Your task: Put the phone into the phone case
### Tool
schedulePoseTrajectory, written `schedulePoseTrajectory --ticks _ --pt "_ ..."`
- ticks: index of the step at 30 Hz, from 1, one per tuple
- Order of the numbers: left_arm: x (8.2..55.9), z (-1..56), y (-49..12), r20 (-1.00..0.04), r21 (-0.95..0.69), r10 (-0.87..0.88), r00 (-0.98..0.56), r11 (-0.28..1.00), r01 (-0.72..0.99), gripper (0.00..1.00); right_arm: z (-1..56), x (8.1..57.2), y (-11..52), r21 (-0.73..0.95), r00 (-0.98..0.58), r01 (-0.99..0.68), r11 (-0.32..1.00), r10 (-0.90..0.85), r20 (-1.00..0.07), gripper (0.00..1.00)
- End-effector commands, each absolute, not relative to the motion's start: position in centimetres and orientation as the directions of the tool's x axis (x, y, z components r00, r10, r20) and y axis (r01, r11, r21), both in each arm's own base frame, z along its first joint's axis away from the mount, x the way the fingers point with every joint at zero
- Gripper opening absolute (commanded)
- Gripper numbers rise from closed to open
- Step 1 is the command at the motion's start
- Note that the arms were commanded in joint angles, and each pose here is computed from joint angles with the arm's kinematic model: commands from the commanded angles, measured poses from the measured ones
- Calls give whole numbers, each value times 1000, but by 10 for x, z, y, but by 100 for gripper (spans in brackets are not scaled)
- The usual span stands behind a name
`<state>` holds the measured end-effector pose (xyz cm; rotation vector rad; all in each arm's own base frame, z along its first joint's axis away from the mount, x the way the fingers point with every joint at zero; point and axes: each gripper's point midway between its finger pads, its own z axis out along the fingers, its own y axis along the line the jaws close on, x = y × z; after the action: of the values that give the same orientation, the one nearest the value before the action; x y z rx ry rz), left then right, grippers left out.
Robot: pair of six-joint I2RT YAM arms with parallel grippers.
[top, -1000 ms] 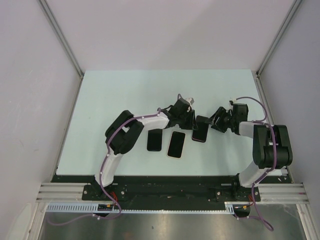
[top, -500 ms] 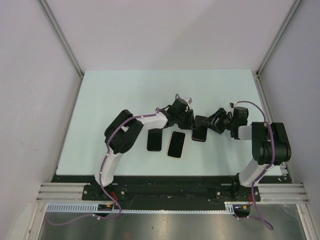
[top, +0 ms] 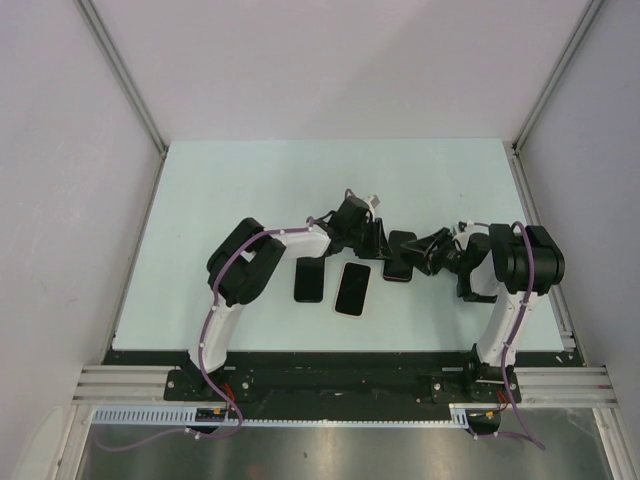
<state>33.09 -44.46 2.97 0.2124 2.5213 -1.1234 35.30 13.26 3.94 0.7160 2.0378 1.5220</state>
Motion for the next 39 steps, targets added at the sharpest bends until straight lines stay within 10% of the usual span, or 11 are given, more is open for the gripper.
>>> schedulePoseTrajectory --ticks 1,20,27,39 --pt "317 26 -450 -368 -709 9 -930 644 287 35 67 344 146 988 -797 -11 154 596 -102 52" --pt "334 114 -421 -480 -734 -30 -877 561 382 54 90 342 144 969 -791 -164 187 562 -242 0" --pt "341 186 -367 -595 -681 -78 -800 578 450 77 149 340 159 936 -800 -339 94 495 -340 0" --pt "298 231 -308 -625 -736 -171 -761 453 503 85 236 304 212 865 -824 -501 -45 330 -460 0"
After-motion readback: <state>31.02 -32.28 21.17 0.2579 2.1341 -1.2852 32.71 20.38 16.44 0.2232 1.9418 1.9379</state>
